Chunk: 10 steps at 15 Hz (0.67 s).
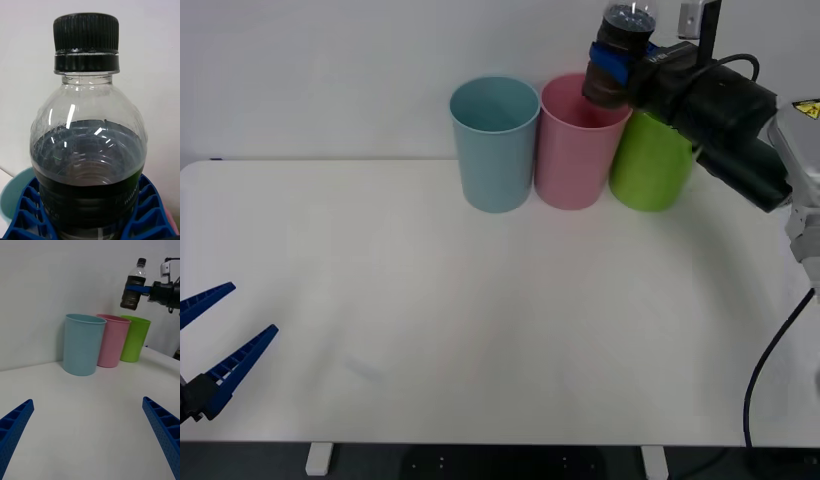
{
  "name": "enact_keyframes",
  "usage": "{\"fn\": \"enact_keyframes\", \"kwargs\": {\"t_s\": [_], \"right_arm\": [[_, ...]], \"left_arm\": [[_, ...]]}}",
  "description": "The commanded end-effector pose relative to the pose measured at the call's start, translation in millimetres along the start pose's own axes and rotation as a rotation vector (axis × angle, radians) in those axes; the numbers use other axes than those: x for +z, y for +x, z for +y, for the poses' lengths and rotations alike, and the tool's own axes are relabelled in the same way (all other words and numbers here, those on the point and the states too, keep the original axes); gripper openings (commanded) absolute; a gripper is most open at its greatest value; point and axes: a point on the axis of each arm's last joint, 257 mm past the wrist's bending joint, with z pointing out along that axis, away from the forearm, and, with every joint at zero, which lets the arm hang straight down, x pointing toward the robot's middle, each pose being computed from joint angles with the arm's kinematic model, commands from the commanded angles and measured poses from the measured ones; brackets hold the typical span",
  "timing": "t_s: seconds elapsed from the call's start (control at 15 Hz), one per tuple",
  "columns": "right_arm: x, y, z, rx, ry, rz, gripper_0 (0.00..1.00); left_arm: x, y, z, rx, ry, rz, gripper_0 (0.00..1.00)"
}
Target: Grasp the object on the table and drop it into the matching bin: aluminum can to the light blue bin, PET bottle to the pink bin.
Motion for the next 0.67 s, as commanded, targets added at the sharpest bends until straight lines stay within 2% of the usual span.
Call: {"fn": "enact_keyframes", "kwargs": {"t_s": [0.07, 0.33, 0.47, 0.67], "right_arm": [[20, 8, -10.0, 0.005, 0.053, 0.018, 0.00], [41, 17, -19.0, 0.007, 0.131, 0.032, 0.05], [47, 20, -23.9, -0.012, 0.168, 0.041, 0.07], [49, 20, -22.0, -0.013, 0.171, 0.039, 0.09]], "left_arm": [[0, 0, 0.0, 0.000, 0.000, 0.000, 1.00], [0, 0, 0.0, 0.000, 0.000, 0.000, 1.00], [0, 0, 0.0, 0.000, 0.000, 0.000, 1.00], [0, 0, 0.0, 0.000, 0.000, 0.000, 1.00]]}}
